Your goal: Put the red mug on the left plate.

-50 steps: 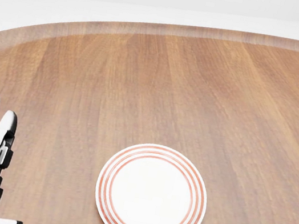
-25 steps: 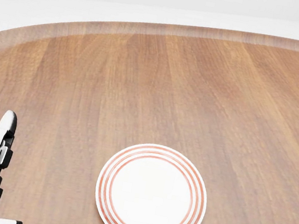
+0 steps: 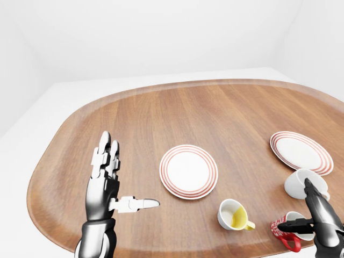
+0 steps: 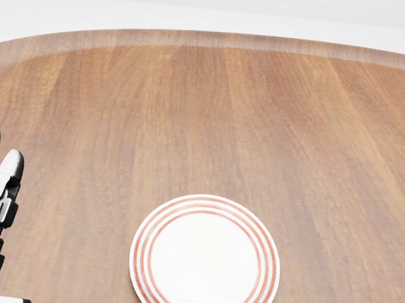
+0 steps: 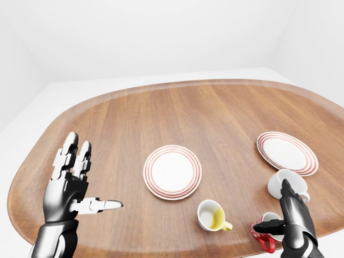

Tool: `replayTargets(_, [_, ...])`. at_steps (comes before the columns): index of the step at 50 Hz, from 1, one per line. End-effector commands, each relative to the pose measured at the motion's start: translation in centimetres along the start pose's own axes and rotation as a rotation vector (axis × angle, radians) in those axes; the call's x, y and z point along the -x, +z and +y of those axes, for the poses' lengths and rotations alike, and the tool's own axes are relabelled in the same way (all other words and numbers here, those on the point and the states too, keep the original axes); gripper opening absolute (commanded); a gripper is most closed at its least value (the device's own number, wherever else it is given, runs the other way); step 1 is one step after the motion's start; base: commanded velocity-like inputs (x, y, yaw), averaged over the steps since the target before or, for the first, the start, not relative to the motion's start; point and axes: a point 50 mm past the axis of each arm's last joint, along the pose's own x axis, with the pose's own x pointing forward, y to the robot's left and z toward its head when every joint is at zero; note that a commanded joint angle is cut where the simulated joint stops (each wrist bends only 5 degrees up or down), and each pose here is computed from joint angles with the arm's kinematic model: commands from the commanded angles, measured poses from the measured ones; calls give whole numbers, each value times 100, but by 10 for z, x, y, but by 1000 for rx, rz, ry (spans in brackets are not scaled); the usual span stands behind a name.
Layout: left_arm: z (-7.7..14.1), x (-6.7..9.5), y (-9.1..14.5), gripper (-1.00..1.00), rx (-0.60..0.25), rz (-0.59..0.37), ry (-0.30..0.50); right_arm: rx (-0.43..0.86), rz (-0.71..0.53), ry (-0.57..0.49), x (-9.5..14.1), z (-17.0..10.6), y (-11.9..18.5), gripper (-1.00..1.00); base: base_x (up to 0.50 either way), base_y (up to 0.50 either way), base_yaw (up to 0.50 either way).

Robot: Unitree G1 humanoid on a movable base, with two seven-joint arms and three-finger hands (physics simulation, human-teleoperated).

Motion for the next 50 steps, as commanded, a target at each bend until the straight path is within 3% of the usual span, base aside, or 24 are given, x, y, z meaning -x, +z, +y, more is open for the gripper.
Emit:
replayTargets(1, [0, 0, 0, 100, -1, 1, 0, 9, 22, 60, -5, 14, -5, 100, 0, 0, 0])
replayTargets(10, [1, 0, 0, 100, 0, 0, 3, 40, 49, 98, -7, 33, -11, 100, 0, 0, 0])
replayTargets(11, [1, 0, 0, 100, 0, 1, 3, 45, 54, 99, -8, 34, -12, 9, 0, 0, 0])
replayTargets(13, [1, 0, 0, 100, 0, 1, 3, 45, 54, 99, -8, 34, -12, 9, 0, 0, 0])
replayTargets(14, [1, 1, 0, 100, 0, 0, 3, 58, 55, 93, -9, 35, -12, -100, 0, 0, 0])
replayTargets(41, [1, 1, -1, 100, 0, 9, 8, 45, 27, 55, -8, 30, -6, -100, 0, 0, 0])
replayTargets(45, [2, 2, -1, 100, 1, 9, 10, 46, -71, -40, -4, 7, 19, -100, 0, 0, 0])
replayTargets(50, [1, 0, -2, 100, 0, 8, 7, 125, -289, -179, 5, -35, 83, -100, 0, 0, 0])
